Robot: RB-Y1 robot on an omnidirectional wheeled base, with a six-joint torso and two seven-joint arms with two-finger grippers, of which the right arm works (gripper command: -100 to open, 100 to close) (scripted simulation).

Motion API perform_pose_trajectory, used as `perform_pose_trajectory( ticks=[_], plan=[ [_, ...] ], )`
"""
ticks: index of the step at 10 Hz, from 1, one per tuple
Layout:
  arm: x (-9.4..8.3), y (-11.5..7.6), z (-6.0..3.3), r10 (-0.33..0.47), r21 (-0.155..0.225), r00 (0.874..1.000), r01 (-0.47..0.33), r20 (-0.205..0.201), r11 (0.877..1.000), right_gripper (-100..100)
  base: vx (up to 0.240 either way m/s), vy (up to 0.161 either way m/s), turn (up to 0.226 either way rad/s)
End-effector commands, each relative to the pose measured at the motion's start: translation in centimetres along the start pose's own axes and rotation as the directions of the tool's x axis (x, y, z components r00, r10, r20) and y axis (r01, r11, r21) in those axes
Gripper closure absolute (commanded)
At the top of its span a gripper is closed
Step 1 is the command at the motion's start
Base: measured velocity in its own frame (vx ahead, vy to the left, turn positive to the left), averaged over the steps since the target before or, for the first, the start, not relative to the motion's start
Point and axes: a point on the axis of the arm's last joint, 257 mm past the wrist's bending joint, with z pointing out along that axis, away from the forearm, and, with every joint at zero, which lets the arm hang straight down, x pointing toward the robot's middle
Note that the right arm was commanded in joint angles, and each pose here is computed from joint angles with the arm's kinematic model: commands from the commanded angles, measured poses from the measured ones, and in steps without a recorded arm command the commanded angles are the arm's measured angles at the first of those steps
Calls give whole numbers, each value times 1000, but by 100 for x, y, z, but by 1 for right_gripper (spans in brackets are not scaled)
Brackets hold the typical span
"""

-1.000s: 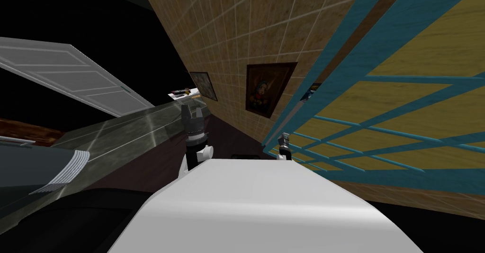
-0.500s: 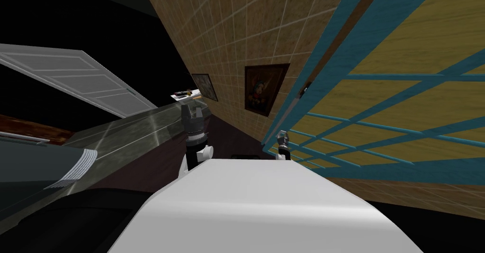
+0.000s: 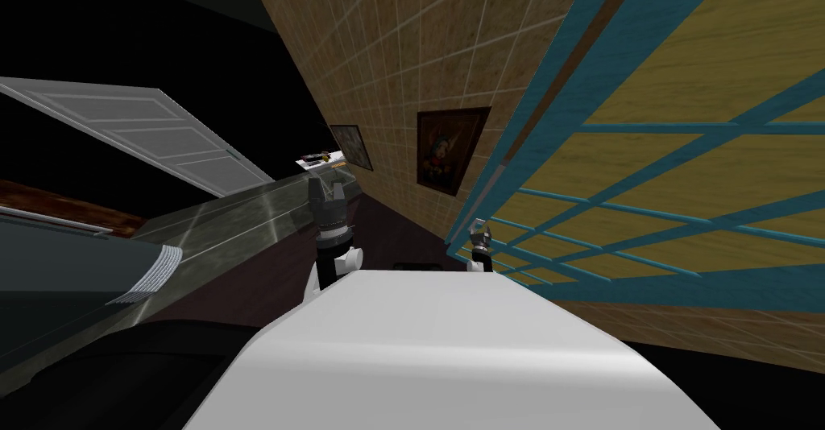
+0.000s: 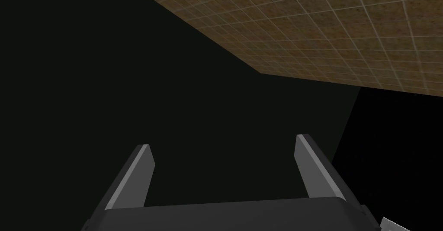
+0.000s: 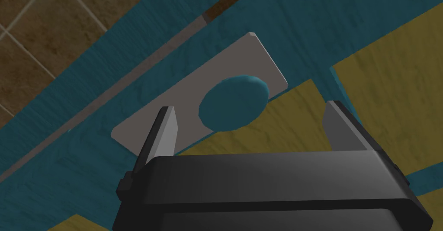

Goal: Pull the door open

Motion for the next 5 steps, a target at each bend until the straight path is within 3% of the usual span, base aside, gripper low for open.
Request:
perform_pose_trajectory(
  ticks=[1,5],
  plan=[
    [15,-9,-2,66,-4,998,-66,5,998,-100,-47,-4,29],
    [41,-29,-9,178,-13,984,-178,12,984,-100,-45,-8,32]
  ],
)
